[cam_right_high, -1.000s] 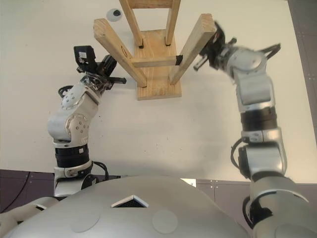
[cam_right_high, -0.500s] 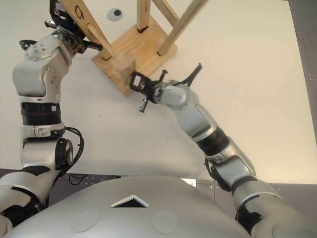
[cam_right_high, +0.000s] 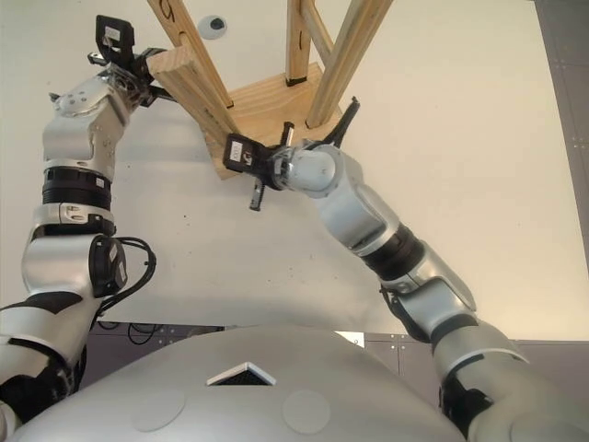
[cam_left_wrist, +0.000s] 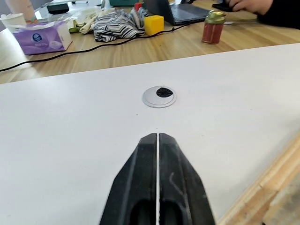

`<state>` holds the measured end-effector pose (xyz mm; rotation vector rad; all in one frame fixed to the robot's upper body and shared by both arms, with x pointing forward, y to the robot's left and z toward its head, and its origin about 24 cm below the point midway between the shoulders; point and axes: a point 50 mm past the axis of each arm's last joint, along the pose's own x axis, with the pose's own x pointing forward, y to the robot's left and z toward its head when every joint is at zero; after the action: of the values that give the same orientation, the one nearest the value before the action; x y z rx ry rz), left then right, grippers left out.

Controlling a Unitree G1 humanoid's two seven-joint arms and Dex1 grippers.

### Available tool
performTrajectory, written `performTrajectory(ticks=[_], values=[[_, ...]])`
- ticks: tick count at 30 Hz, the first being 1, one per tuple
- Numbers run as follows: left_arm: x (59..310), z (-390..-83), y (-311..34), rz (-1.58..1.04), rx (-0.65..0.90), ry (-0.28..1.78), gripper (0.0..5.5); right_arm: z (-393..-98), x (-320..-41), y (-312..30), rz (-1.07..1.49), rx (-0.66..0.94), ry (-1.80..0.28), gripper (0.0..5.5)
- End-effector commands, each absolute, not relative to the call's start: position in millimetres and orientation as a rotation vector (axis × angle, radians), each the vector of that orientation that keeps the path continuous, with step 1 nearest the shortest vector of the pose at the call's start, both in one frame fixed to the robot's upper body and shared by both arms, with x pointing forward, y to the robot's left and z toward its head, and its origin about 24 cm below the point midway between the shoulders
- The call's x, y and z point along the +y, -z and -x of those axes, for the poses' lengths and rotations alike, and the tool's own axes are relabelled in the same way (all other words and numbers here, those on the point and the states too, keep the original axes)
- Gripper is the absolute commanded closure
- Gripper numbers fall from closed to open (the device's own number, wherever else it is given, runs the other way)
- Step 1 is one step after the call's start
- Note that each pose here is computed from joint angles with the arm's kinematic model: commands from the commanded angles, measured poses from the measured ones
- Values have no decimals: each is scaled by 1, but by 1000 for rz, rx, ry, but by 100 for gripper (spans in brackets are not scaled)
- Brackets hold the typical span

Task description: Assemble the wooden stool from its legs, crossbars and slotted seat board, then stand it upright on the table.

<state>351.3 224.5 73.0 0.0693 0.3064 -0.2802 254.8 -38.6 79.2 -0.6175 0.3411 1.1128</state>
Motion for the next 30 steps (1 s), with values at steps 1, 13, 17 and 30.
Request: performTrajectory(ticks=[1,13,17,30], values=[[240,-321,-71,-30,303,374,522,-262,-99,-73,483,487,-996,520],[193,-263,-67,-117,458,795,383,-319,-167,-87,418,270,-927,371],[186,-266,-68,-114,458,833,383,-332,-163,-78,459,262,-947,371],[212,-266,-62,-175,543,857,383,-297,-150,-73,445,326,-1241,371]])
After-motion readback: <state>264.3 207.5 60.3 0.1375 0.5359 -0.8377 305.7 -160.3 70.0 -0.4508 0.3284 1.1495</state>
